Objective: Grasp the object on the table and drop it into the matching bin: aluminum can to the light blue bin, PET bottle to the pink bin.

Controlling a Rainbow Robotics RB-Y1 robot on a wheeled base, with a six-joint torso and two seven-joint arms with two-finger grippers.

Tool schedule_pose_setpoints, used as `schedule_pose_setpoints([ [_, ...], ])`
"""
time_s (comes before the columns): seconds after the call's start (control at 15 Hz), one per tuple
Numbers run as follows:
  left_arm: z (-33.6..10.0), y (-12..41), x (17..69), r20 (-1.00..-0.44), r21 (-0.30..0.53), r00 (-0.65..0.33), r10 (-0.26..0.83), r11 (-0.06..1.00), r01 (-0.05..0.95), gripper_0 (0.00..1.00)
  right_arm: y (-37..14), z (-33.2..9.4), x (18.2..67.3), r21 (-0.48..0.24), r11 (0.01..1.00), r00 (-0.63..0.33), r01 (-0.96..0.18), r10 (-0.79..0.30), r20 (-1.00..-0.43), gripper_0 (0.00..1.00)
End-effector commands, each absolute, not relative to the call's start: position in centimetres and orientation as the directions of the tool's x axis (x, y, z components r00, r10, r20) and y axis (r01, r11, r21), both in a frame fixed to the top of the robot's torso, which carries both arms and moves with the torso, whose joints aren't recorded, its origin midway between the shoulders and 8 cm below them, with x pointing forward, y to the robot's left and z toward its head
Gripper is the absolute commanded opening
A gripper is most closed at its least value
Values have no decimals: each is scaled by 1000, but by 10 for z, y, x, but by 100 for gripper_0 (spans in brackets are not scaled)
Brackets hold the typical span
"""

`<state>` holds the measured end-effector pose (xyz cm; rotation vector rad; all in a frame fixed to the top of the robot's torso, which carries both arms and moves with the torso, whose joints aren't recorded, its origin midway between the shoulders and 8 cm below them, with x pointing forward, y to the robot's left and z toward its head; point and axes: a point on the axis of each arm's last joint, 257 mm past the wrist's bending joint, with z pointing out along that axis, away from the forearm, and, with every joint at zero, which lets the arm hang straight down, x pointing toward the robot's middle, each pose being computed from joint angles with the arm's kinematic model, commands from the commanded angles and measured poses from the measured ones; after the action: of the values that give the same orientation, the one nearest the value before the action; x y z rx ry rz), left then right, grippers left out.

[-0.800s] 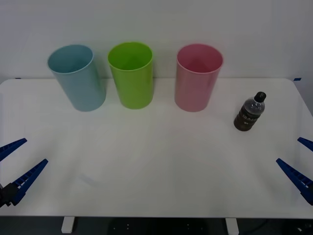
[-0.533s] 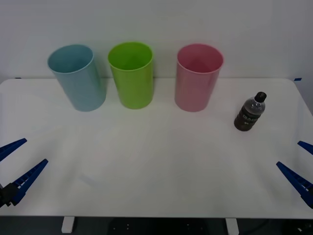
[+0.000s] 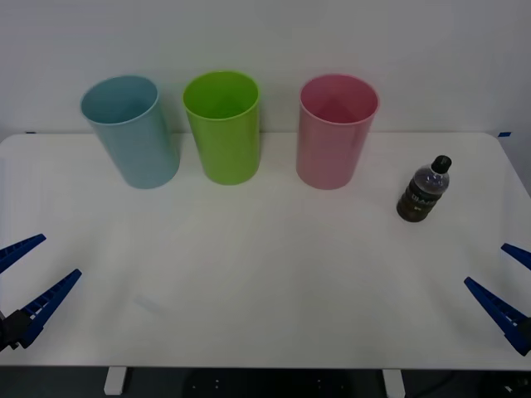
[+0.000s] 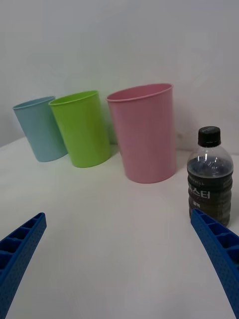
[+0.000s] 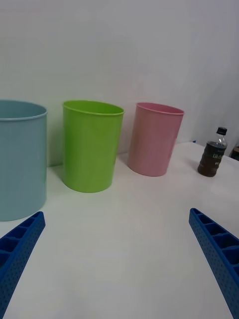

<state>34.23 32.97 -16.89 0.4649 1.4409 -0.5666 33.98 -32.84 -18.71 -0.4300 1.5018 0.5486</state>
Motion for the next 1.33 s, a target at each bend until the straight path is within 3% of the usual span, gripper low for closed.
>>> schedule_pose_setpoints([
  [0.07, -169, 330, 342, -996, -39, 41, -82, 785, 618, 100, -329, -194, 349, 67, 830, -15, -554, 71, -997, 100],
  [0.47, -169, 330, 342, -996, -39, 41, -82, 785, 618, 100, -340, -212, 374, -49, 897, 25, -439, -43, -999, 100],
  [0.93, -169, 330, 342, -996, -39, 41, -82, 785, 618, 100, -347, -236, 402, -7, 932, -10, -363, -11, -1000, 100],
  [1.33, -169, 330, 342, -996, -39, 41, -82, 785, 618, 100, -349, -247, 431, -12, 946, -6, -325, -14, -1000, 100],
])
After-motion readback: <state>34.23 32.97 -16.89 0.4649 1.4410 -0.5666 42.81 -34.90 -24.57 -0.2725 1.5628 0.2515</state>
